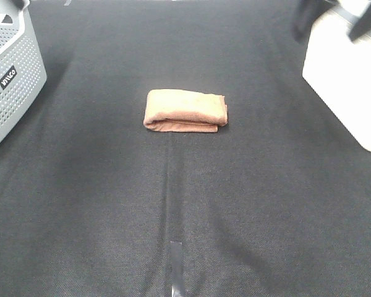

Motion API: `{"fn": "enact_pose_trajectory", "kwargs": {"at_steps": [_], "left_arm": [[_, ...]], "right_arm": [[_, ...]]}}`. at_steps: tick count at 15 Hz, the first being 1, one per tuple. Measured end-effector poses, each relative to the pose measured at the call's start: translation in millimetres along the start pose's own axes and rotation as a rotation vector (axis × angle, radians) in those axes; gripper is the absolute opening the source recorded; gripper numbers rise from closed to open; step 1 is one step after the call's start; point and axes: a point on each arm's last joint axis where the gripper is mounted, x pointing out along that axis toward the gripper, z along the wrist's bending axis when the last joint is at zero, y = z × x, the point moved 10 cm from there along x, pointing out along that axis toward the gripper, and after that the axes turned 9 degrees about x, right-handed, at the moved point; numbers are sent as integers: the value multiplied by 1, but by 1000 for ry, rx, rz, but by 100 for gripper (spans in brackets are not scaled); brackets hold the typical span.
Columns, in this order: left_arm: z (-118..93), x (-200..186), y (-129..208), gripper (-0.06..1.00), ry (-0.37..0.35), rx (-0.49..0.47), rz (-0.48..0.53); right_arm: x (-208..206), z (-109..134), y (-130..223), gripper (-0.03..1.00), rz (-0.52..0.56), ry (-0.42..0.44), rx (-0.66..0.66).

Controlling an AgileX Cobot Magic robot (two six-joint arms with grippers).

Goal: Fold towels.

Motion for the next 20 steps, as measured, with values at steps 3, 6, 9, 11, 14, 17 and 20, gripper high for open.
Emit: {"fn": "enact_pose_trajectory", "kwargs": {"at_steps": [3, 6, 9, 11, 14, 17, 20], "left_arm": [[-2, -25, 72, 71, 2, 3, 30], [-5, -44, 143, 71, 4, 0, 14], [-7, -65, 203, 71, -4, 1, -101], [-9, -77, 223, 71, -13, 39, -259], [-18, -85, 243, 71, -17, 143, -457], [-30, -67, 259, 71, 13, 212, -464], [-39, -57, 264, 71, 53, 254, -446]], "right_arm": [[-17, -5, 70, 85, 34, 6, 7], [-22, -13, 147, 85, 18, 8, 13], [-21, -21, 212, 85, -16, 12, 4], [-27, -29, 240, 85, -106, 36, -23], [-48, -36, 258, 85, -319, 60, -65], [-74, -33, 267, 85, -527, 43, -92], [-82, -32, 269, 85, -659, 43, -140]]}}
